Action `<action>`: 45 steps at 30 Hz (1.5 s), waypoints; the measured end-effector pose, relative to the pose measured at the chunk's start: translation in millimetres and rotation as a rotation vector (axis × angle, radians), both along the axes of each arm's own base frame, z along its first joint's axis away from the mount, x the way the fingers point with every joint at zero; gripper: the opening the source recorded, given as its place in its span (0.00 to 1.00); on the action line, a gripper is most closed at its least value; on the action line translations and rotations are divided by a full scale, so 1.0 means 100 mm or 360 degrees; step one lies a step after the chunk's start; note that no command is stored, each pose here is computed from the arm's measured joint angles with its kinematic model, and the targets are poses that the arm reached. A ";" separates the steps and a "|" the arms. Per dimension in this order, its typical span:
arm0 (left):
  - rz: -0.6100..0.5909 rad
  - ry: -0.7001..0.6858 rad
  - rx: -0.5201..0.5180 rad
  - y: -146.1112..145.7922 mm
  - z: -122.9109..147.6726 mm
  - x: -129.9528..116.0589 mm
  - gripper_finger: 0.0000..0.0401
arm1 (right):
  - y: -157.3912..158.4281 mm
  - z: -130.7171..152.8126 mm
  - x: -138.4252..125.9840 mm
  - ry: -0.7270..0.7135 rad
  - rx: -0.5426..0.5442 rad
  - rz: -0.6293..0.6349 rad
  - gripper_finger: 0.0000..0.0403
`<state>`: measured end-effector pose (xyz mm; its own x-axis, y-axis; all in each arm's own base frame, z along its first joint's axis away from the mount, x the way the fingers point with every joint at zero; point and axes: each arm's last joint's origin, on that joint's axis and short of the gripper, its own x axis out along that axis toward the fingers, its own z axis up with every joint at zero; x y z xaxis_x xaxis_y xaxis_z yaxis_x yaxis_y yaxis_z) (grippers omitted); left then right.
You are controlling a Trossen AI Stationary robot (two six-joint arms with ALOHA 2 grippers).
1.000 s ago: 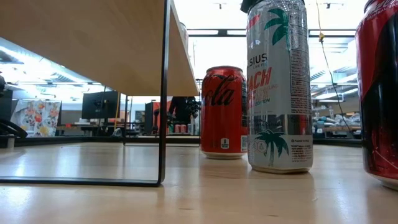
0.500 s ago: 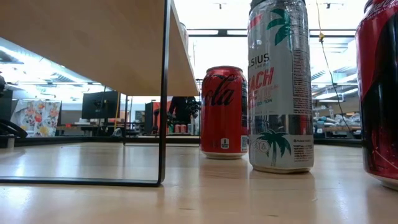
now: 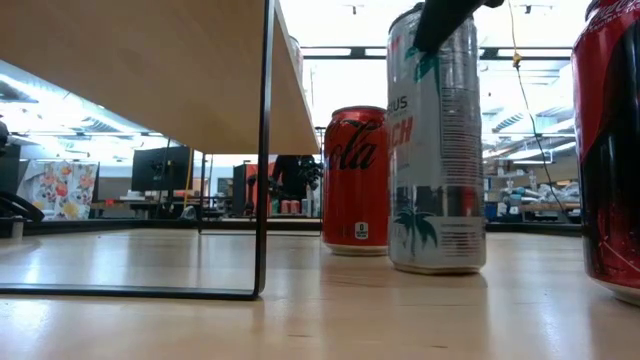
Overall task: Pick and place cans onto a shelf
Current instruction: Put the white-pink soda can on the shelf aligned with the other white-pink soda can
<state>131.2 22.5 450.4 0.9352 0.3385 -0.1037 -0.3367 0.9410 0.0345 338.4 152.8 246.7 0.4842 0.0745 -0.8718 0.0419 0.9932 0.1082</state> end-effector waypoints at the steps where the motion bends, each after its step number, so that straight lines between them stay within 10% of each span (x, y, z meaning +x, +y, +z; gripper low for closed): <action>1: -0.0001 0.0000 0.0000 0.00 0.00 0.00 0.81 | -0.01 0.00 0.00 0.0001 -0.0001 -0.0001 0.72; 25: -0.0180 0.0108 -0.0461 -0.05 0.04 -0.03 0.81 | -0.94 1.04 -0.43 -0.0041 -0.0052 -0.0190 0.69; 45: -0.0178 0.0399 -0.0622 -0.05 0.16 0.13 0.81 | -1.25 1.57 0.21 -0.0580 -0.0085 0.0068 0.69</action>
